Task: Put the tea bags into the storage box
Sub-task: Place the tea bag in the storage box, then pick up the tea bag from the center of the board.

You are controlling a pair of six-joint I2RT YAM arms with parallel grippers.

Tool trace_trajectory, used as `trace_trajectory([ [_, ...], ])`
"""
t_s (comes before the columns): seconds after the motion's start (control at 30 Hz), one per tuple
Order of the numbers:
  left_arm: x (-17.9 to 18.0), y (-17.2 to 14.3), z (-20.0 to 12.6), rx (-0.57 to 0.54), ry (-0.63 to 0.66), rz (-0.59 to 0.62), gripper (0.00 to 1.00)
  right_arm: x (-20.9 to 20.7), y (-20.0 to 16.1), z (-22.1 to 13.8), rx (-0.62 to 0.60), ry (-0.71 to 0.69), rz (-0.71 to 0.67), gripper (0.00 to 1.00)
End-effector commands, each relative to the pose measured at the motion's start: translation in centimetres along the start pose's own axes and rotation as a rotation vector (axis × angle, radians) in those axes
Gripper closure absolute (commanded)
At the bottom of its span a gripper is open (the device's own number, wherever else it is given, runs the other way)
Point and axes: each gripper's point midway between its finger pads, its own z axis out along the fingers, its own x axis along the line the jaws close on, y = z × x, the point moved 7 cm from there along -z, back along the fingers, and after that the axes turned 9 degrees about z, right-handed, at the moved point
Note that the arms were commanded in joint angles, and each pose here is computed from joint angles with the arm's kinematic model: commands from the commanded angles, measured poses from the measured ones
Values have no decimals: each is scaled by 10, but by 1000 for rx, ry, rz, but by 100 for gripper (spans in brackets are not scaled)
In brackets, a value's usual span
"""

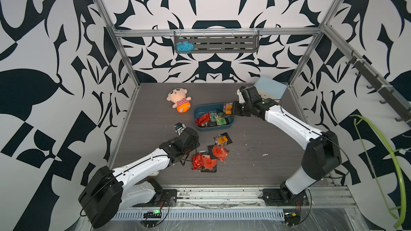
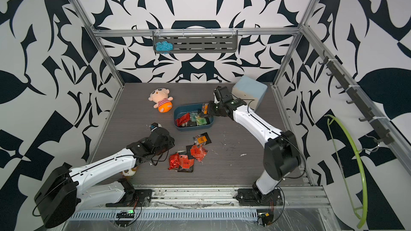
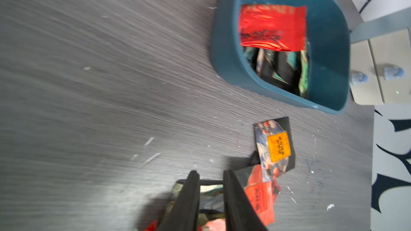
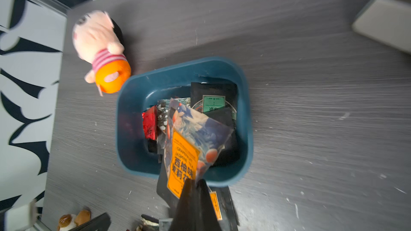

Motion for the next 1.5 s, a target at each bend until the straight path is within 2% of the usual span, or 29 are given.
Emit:
trace_trajectory([
  [0.0, 14, 0, -5, -16, 36, 3, 74, 15, 3, 12, 42, 37, -24, 100],
  [0.13, 22, 1, -9, -18, 48, -4, 73, 16, 0, 41, 83, -1, -30, 100],
  [0.27, 25, -1, -10, -8, 39, -12, 72, 11, -2, 54, 75, -46, -36, 100],
  [0.43, 24, -1, -13, -5, 15, -15, 67, 6, -1, 50, 57, -109, -55, 88],
  [0.53, 20, 2, -17, -8, -11, -13, 62, 7, 2, 32, 14, -133, -81, 77],
  [0.77, 12, 3, -24, 23, -56, -26, 51, 13, 6, -49, -144, -123, -157, 67],
  [0.93, 1, 3, -24, 40, -144, -44, 51, 9, -8, -110, -249, -51, -177, 68],
  [1.03, -8, 4, -22, 55, -195, -48, 51, -3, -27, -130, -303, 26, -155, 68],
  [1.17, -24, 3, -17, 76, -209, -28, 51, -29, -57, -125, -330, 102, -77, 63],
  [1.27, -41, 0, -13, 94, -227, 8, 55, -45, -80, -105, -262, 147, -9, 55],
  [1.47, -71, -5, 1, 126, -240, 64, 65, -71, -108, -63, -130, 121, 134, 55],
])
